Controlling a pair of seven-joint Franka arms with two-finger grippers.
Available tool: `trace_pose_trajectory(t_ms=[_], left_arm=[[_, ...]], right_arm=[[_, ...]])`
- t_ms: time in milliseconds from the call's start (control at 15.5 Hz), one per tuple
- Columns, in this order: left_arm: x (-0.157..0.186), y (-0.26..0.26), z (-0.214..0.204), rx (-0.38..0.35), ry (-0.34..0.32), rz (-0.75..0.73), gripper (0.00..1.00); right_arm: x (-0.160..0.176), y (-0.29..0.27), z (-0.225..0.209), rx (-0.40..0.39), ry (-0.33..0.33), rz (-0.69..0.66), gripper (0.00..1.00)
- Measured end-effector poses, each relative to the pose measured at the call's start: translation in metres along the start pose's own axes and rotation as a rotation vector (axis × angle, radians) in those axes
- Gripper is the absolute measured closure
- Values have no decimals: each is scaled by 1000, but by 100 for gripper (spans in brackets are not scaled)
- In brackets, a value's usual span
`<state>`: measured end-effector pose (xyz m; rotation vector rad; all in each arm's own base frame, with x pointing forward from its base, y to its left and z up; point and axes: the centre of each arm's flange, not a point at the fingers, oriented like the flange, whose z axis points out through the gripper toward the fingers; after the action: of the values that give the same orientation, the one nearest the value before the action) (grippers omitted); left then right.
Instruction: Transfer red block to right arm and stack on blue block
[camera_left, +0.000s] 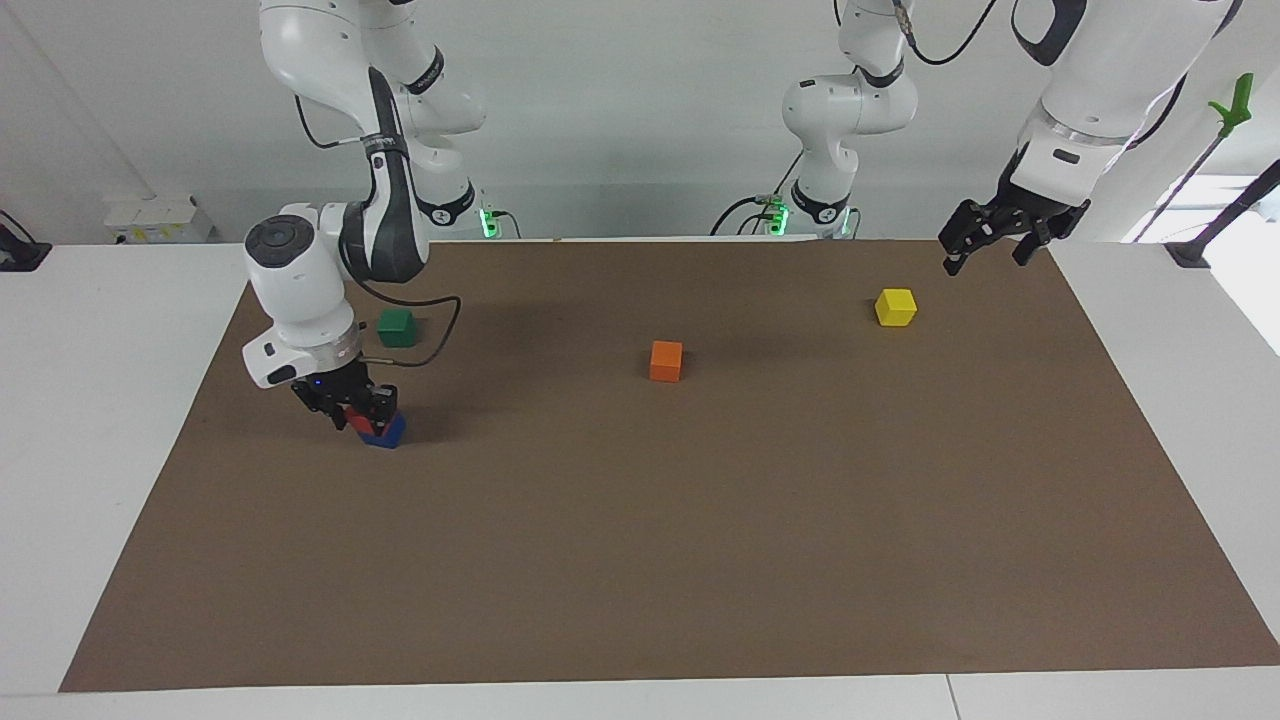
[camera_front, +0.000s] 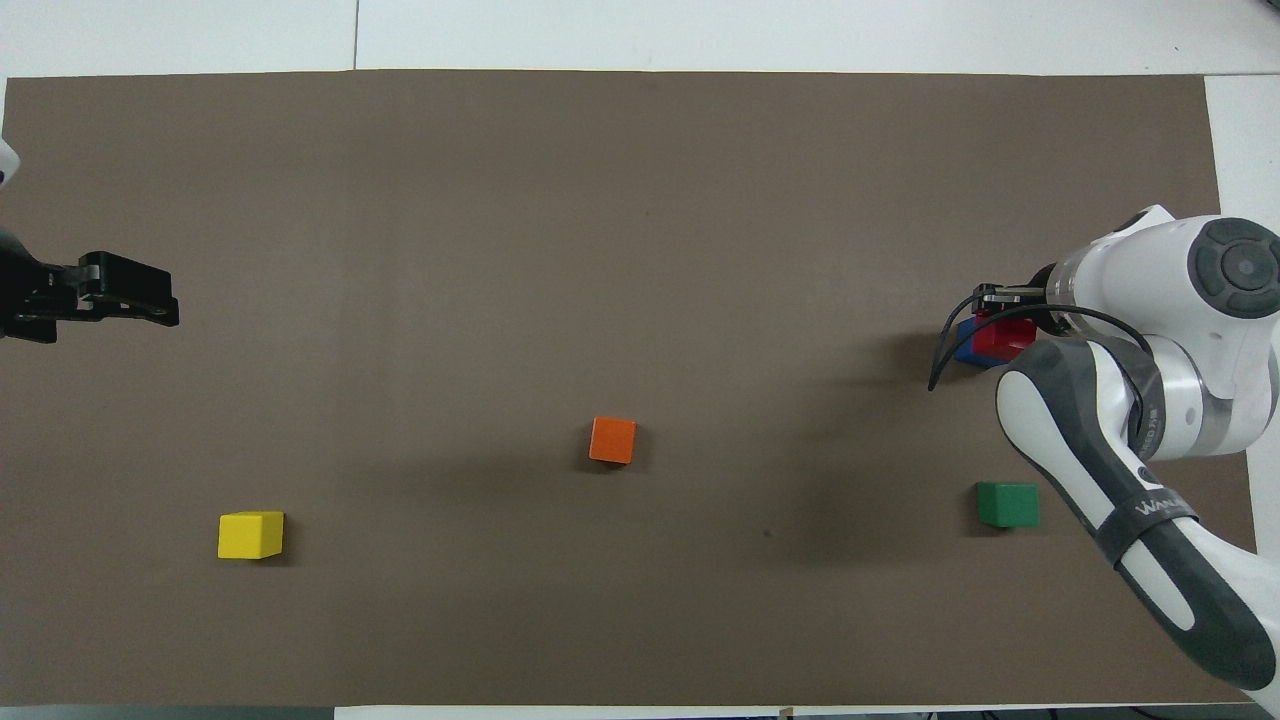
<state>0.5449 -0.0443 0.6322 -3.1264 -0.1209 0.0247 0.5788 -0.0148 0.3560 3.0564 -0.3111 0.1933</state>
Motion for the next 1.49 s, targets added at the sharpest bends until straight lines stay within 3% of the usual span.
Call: trace_pose_trajectory(t_ms=[194, 582, 905, 1100, 1488], left_arm=[[1, -2, 2, 0, -4, -4, 0], [-9, -2, -15, -2, 26, -3, 0], [-17, -3, -27, -4, 48, -3, 0], [-17, -3, -27, -4, 47, -3, 0], [-17, -3, -26, -4, 47, -3, 0]], right_arm=[[0, 0, 0, 0, 1, 11, 0], [14, 2, -28, -10, -11, -48, 0], [42, 13, -147, -30, -63, -170, 0], [36, 9, -213, 16, -84, -163, 0], [3, 16, -274, 43, -138, -219, 0]])
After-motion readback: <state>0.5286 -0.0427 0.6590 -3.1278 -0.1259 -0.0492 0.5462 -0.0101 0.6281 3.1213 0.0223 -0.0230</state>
